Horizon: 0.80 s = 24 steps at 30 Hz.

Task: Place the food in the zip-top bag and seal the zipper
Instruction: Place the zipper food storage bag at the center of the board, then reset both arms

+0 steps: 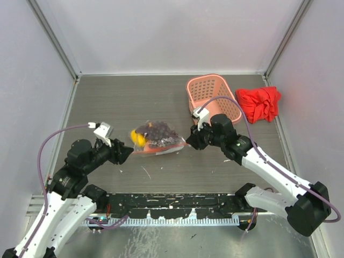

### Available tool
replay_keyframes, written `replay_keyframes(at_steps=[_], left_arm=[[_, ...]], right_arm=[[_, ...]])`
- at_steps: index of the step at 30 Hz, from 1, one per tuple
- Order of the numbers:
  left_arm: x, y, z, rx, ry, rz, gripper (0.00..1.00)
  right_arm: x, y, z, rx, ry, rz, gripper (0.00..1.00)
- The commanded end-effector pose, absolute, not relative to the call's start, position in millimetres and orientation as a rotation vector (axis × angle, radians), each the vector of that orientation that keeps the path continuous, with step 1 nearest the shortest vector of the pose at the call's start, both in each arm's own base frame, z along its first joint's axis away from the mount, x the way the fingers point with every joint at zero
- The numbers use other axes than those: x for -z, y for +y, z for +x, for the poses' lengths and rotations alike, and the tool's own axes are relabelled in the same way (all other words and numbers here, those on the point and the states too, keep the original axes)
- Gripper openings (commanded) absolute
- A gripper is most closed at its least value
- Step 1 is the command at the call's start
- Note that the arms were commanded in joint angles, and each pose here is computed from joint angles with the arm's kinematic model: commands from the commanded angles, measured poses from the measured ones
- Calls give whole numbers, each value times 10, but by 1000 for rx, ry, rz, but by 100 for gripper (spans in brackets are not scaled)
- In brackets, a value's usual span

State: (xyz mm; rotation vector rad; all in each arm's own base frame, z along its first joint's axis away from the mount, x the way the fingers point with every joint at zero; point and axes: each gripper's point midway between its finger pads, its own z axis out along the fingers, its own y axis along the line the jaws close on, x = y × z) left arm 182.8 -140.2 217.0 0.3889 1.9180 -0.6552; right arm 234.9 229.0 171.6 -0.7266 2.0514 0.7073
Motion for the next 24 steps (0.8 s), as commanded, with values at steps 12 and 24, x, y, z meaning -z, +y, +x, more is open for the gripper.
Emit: replay_keyframes(at_steps=[12,24], left_arm=[[-3087,-774,1935,452,1655,7,98],[-3550,-409,1924,350,1395,-127,98]], right_arm=[[-2727,1240,2530,-264,1776,-265,92],[-3261,-113,2080,53,1501,317,100]])
